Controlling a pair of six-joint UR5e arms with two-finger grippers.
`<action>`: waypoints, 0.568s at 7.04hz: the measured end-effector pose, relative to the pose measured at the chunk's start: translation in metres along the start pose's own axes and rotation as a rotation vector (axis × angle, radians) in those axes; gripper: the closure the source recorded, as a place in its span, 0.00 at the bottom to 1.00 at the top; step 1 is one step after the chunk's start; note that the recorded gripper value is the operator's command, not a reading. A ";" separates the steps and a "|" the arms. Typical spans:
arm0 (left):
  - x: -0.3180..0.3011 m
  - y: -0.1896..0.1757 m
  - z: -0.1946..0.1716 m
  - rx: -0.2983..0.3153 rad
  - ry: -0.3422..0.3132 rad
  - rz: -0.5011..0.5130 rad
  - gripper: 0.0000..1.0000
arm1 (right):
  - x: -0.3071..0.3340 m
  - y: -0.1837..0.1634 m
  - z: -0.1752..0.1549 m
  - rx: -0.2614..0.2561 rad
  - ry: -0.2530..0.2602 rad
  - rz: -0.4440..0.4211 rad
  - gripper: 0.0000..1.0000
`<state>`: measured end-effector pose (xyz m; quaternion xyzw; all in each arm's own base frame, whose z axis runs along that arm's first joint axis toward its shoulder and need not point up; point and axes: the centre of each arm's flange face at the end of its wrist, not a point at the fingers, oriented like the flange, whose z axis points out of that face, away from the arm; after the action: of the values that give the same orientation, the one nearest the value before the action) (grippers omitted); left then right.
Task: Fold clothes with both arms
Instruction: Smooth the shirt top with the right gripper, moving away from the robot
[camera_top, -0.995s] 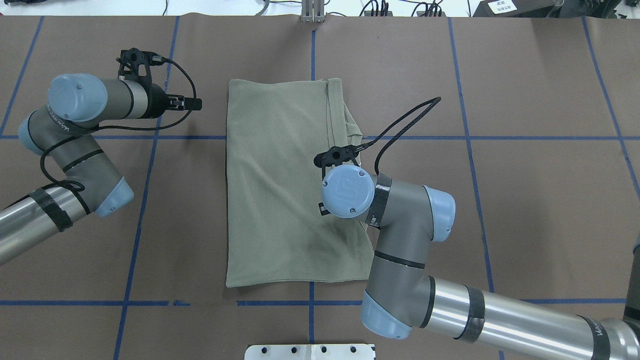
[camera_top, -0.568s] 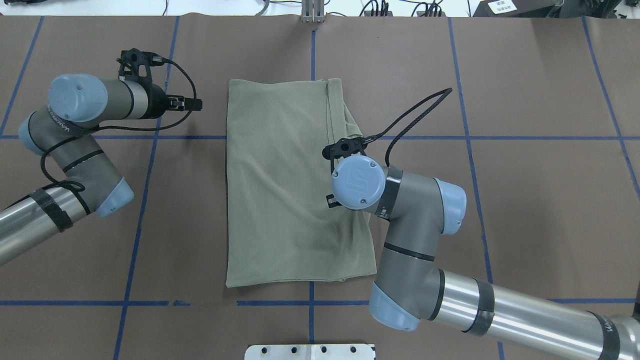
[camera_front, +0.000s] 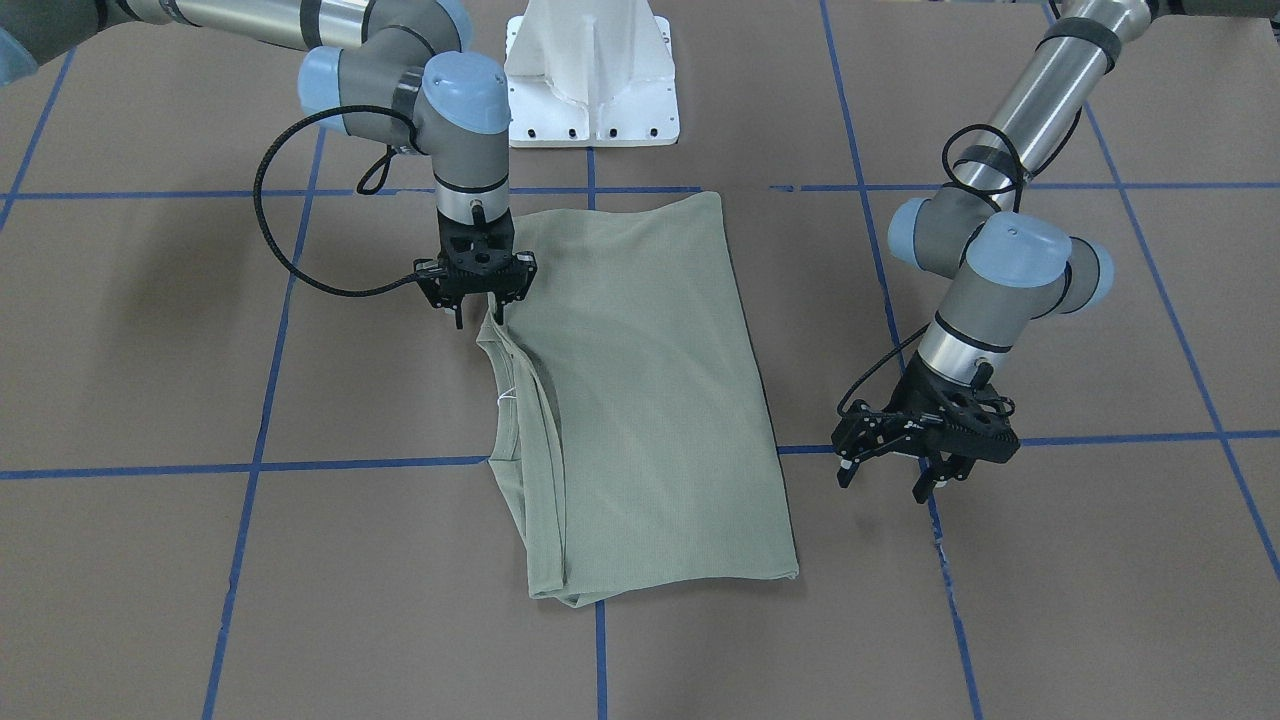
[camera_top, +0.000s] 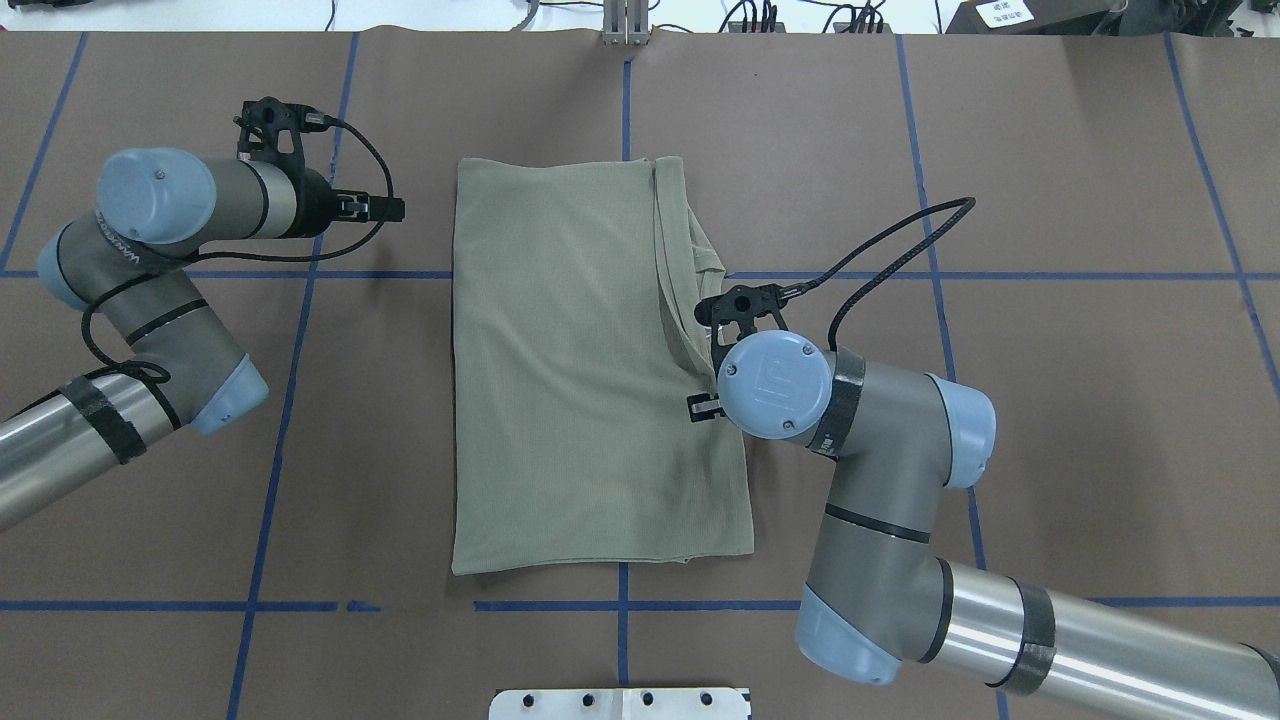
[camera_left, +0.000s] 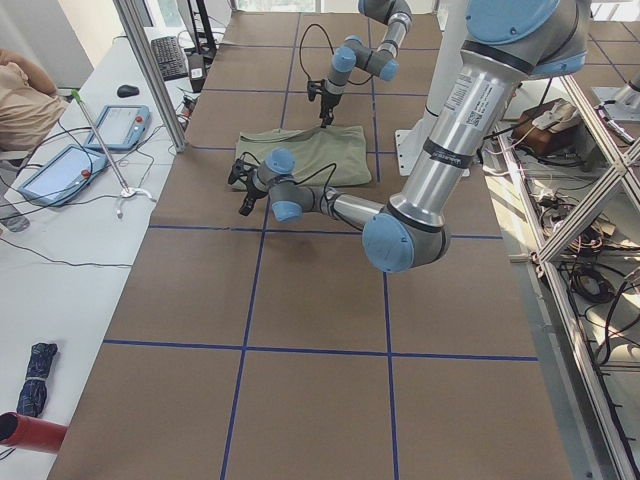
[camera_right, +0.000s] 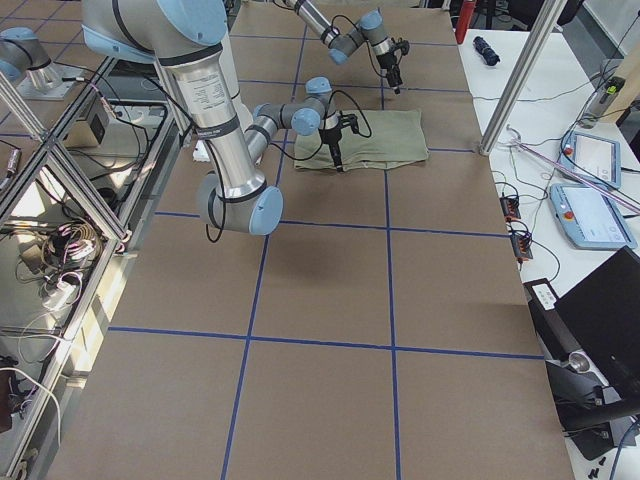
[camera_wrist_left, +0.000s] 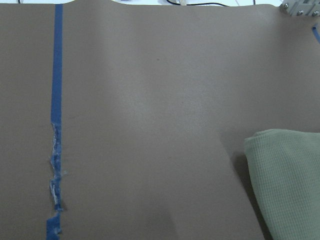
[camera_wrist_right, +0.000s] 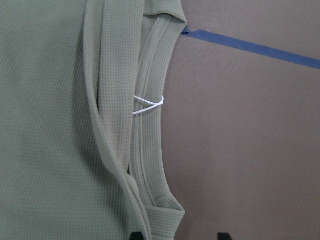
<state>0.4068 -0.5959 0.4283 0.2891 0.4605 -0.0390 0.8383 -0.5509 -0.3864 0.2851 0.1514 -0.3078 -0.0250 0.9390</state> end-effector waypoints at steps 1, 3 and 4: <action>0.000 0.000 0.000 -0.001 0.000 0.000 0.00 | -0.002 0.000 -0.002 0.003 -0.008 0.007 0.00; 0.001 0.000 0.000 -0.001 0.001 0.001 0.00 | -0.015 -0.015 -0.013 0.032 -0.048 0.021 0.00; 0.001 0.000 0.000 -0.001 0.001 0.000 0.00 | -0.030 -0.032 -0.016 0.046 -0.058 0.029 0.00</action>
<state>0.4079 -0.5956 0.4277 0.2890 0.4611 -0.0385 0.8381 -0.5640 -0.4087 0.2460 0.1675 -0.3374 -0.0085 0.9263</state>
